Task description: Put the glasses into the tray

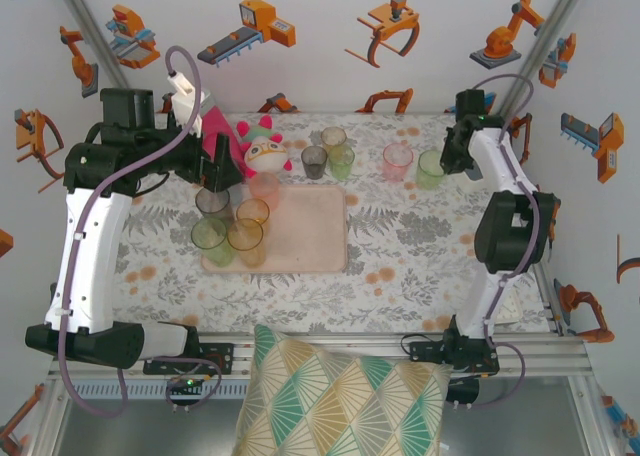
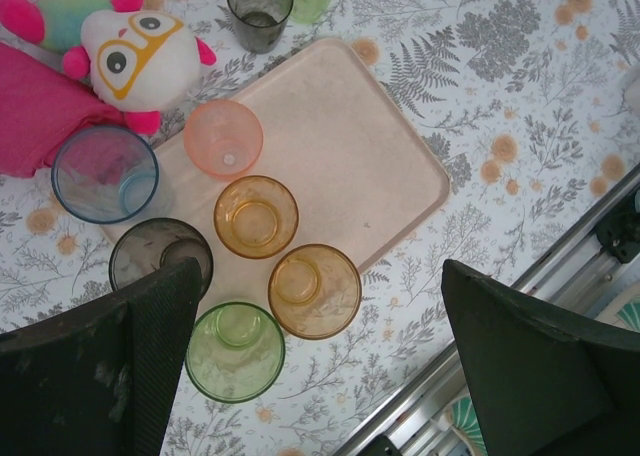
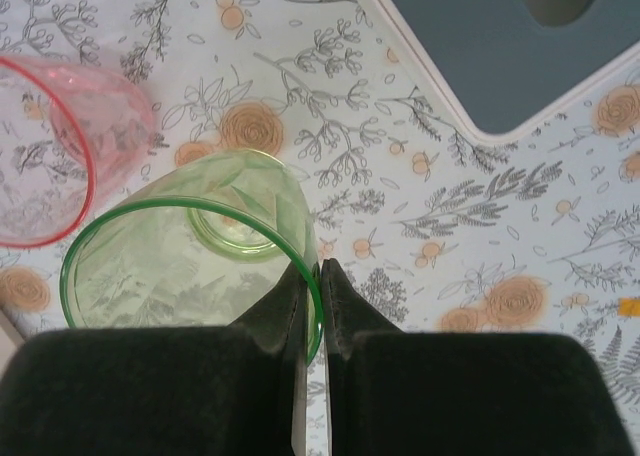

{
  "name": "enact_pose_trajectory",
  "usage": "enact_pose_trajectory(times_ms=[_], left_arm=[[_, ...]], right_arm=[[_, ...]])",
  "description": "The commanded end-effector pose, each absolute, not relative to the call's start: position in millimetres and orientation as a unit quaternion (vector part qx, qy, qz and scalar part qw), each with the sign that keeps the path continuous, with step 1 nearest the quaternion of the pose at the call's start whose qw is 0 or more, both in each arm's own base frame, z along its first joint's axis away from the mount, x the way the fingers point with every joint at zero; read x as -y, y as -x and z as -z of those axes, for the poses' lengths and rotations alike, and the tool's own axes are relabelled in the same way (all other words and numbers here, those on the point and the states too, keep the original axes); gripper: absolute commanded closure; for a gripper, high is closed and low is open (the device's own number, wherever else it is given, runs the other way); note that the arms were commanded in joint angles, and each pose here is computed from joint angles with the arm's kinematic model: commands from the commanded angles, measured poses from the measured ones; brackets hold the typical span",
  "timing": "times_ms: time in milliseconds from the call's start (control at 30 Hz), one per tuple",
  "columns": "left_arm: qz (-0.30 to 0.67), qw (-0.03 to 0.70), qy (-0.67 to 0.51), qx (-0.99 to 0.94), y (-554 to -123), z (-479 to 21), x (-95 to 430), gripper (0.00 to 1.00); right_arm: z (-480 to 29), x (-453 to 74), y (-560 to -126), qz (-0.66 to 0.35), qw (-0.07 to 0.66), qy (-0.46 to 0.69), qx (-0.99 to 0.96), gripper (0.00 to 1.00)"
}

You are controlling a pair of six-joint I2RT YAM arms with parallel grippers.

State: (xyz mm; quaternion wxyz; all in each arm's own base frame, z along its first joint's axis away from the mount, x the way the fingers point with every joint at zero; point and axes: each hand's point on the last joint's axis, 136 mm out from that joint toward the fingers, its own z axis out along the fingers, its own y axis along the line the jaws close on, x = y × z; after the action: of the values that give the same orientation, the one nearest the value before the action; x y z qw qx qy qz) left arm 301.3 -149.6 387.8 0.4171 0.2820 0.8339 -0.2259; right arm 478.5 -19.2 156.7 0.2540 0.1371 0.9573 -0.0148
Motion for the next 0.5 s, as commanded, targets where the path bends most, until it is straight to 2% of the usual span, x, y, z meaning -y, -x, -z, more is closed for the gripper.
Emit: enact_pose_trajectory(times_ms=[0, 467], left_arm=[[0.235, 0.420, -0.276, -0.832, -304, -389, 152, 0.03], [0.239, 0.424, -0.263, -0.833, -305, -391, 153, 0.03]], right_arm=[[-185, 7, -468, 0.011, 0.285, -0.131, -0.949, 0.91], [-212, -66, -406, -0.010, 0.314, -0.066, -0.947, 0.90]])
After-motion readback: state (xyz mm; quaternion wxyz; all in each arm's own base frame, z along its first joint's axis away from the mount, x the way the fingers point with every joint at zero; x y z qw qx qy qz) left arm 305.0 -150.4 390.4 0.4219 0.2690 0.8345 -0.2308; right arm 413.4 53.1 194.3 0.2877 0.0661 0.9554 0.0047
